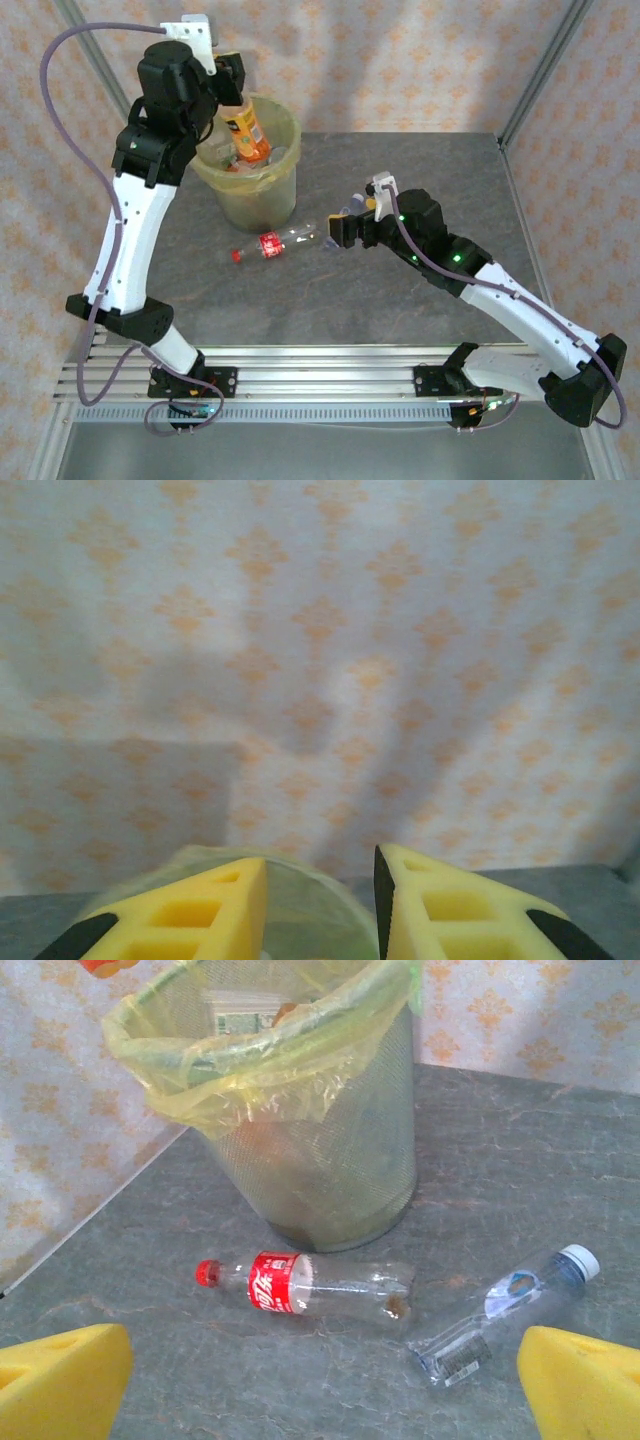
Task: Put the plastic bottles in the bin
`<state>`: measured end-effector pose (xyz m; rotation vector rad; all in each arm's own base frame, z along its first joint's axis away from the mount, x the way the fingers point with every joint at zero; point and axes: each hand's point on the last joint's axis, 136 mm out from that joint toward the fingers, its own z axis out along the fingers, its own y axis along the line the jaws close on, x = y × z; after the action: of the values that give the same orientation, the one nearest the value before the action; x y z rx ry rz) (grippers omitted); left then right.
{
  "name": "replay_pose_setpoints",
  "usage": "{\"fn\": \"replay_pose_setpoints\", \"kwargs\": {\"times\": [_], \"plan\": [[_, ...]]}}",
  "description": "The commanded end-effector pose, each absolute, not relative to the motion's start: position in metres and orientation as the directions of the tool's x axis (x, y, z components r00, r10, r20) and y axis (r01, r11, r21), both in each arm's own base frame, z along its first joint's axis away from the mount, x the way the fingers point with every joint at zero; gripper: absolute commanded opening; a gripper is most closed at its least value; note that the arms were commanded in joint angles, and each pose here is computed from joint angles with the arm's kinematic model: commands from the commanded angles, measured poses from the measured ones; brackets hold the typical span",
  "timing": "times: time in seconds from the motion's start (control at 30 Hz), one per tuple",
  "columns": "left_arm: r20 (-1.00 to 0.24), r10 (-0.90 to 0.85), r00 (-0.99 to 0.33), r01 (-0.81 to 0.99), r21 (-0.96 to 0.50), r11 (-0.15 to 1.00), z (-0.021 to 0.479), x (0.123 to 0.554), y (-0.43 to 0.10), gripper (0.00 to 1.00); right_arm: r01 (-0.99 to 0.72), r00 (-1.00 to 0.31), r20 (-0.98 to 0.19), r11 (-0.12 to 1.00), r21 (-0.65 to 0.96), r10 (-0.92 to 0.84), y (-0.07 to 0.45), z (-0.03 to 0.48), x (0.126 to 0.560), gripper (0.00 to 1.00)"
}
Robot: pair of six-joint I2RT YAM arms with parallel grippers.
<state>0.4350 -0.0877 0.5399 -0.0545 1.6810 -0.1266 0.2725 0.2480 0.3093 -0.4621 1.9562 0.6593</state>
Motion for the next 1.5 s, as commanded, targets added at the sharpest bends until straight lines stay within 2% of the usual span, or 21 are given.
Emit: {"fn": "replay_pose_setpoints", "kwargs": {"times": [0.0,0.2,0.47,0.87,0.93,1.0,1.23,1.37,1.47], "plan": [[-0.993,0.006,-0.115,-0.099,0.017,0.995,0.539,0.446,-0.057,0.00,-0.534,-0.447,-0.894,0.808,0.249,-0.019,0.240,0.312,0.275,0.99],[-0.972,0.148,-0.185,-0.156,0.177,0.972,0.516,0.477,-0.043,0.00,-0.502,-0.442,-0.897,0.832,0.238,-0.010,0.233,0.313,0.278,0.99],[-0.894,0.305,-0.328,-0.090,0.351,0.932,0.465,0.519,-0.051,0.00,-0.474,-0.440,-0.898,0.850,0.230,-0.003,0.228,0.312,0.281,0.99],[-0.783,0.394,-0.482,-0.021,0.459,0.888,0.399,0.549,-0.054,0.00,-0.440,-0.437,-0.899,0.870,0.223,0.010,0.219,0.310,0.282,0.99],[-0.770,0.398,-0.499,-0.008,0.463,0.886,0.390,0.551,-0.055,0.02,-0.431,-0.434,-0.901,0.875,0.220,0.013,0.217,0.310,0.282,0.99],[-0.761,0.401,-0.510,0.004,0.464,0.886,0.383,0.553,-0.056,0.08,-0.425,-0.432,-0.902,0.878,0.220,0.017,0.216,0.311,0.283,0.99],[-0.760,0.393,-0.518,0.039,0.438,0.898,0.369,0.559,-0.064,0.55,-0.408,-0.431,-0.902,0.887,0.215,0.021,0.212,0.310,0.283,0.99],[-0.775,0.377,-0.507,0.048,0.412,0.910,0.371,0.561,-0.069,0.67,-0.402,-0.430,-0.903,0.890,0.214,0.022,0.210,0.310,0.283,0.99],[-0.788,0.362,-0.498,0.052,0.389,0.920,0.373,0.561,-0.072,0.69,-0.399,-0.430,-0.903,0.892,0.211,0.021,0.209,0.309,0.283,0.99]]}}
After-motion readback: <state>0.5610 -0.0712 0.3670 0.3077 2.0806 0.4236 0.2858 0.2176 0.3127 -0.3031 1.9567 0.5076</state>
